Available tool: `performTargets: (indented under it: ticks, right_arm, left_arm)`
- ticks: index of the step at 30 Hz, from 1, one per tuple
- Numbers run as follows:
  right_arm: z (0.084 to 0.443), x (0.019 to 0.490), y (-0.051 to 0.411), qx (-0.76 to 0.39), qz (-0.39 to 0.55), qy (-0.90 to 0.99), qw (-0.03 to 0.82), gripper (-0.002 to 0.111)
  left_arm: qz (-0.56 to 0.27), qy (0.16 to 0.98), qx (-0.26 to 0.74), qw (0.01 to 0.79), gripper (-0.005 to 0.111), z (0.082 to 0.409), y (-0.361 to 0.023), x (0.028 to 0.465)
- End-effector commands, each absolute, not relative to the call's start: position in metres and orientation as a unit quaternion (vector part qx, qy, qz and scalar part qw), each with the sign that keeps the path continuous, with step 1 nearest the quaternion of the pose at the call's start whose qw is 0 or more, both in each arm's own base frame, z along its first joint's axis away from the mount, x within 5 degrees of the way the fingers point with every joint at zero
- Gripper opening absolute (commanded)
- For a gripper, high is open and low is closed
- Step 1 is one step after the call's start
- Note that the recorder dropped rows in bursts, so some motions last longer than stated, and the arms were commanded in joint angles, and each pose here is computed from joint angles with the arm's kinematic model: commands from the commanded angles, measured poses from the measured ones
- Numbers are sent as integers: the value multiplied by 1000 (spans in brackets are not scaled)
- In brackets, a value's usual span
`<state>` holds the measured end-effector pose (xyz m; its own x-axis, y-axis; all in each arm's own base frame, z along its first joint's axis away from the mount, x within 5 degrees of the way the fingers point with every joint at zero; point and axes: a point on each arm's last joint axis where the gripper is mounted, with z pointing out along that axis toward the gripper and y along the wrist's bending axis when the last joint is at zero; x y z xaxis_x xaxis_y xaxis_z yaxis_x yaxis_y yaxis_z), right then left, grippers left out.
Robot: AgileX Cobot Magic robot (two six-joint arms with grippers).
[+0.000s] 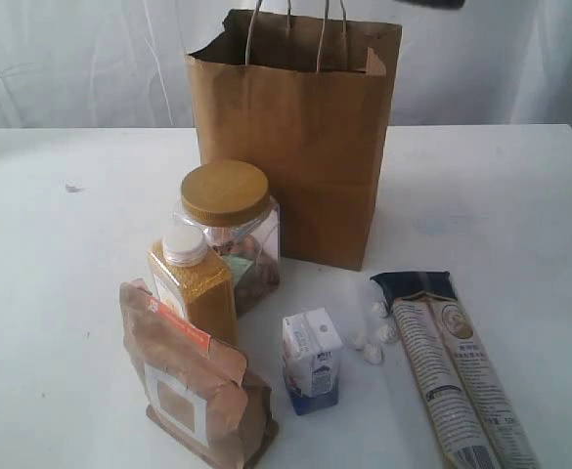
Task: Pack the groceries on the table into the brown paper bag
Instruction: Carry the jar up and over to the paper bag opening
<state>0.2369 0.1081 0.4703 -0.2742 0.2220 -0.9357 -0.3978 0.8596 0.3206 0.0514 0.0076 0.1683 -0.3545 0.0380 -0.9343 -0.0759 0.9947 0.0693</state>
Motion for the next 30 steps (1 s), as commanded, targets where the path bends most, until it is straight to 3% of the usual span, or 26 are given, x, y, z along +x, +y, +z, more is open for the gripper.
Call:
performTargets:
  ticks: [1,6,12,30]
  right_arm:
    - [482,276,107,7,300,721,625,16]
    - [473,312,117,71,352,691,627,16]
    - [443,342,126,34,299,719,626,16]
    - [419,372,131,66,289,704,646,16]
  left_arm:
    - [45,821,-10,568,0,167,7,51]
    - [44,821,-8,569,0,167,7,51]
    - [29,821,13,570,0,167,4,52]
    - [27,821,16,570,0,167,4,52]
